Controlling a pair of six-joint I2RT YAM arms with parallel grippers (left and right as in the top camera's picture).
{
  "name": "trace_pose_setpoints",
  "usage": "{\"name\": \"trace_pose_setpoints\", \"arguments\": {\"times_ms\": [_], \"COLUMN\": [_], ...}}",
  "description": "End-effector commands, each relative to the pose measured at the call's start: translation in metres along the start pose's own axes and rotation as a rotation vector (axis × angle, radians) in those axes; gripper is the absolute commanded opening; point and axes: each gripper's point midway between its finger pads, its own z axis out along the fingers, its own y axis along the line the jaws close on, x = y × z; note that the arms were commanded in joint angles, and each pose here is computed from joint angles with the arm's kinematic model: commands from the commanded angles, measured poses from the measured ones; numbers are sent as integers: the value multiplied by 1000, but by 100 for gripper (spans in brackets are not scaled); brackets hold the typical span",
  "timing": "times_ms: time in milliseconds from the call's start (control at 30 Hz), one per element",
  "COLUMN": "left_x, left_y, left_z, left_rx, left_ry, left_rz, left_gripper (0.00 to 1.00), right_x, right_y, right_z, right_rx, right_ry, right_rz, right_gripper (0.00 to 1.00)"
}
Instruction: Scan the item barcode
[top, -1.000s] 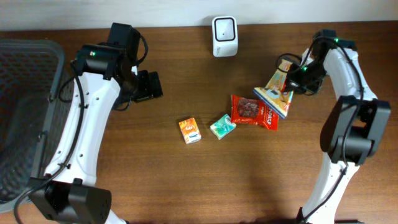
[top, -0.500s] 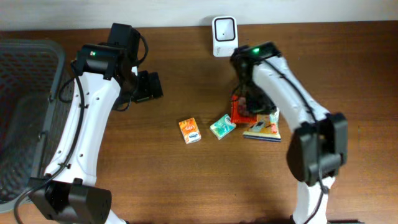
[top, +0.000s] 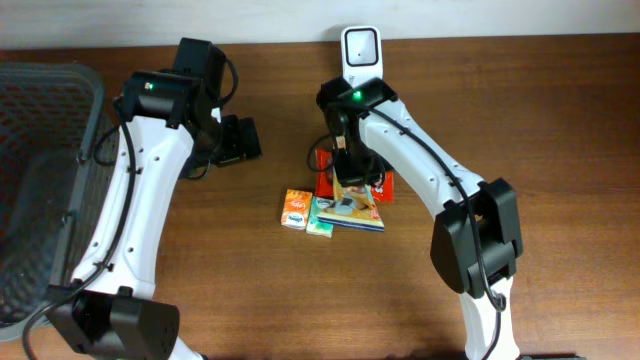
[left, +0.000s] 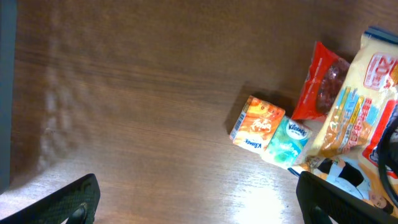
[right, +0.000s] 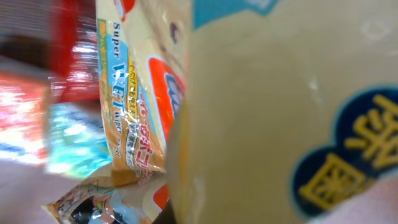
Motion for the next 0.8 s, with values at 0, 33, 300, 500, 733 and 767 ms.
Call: {"name": "trace_pose_setpoints", "arguments": {"times_ms": [0, 33, 300, 500, 733, 767], "left_x": [1, 1, 6, 5, -18, -19], "left_y": [-2, -2, -7, -61, -87, -84], "left_z": [2, 2, 2, 26, 126, 138], "left_rx": [3, 4, 35, 228, 422, 415], "left_ry": [12, 13, 36, 95, 250, 264], "left_rz": [9, 9, 8, 127, 152, 143], "left_gripper": [99, 99, 99, 99, 100, 99], "right_x": [-6, -6, -1, -19, -23, -23], "right_y": [-4, -8, 24, -56, -160, -163], "right_z": [-29, -36, -30, -74, -75, -75], "right_rx": [-30, -59, -372, -313, -319, -319], "right_ry": [-38, -32, 11, -55, -83, -85], "right_rz": [-33, -28, -204, -29, 221, 230], "right_gripper": [4, 4, 99, 99, 99, 99]}}
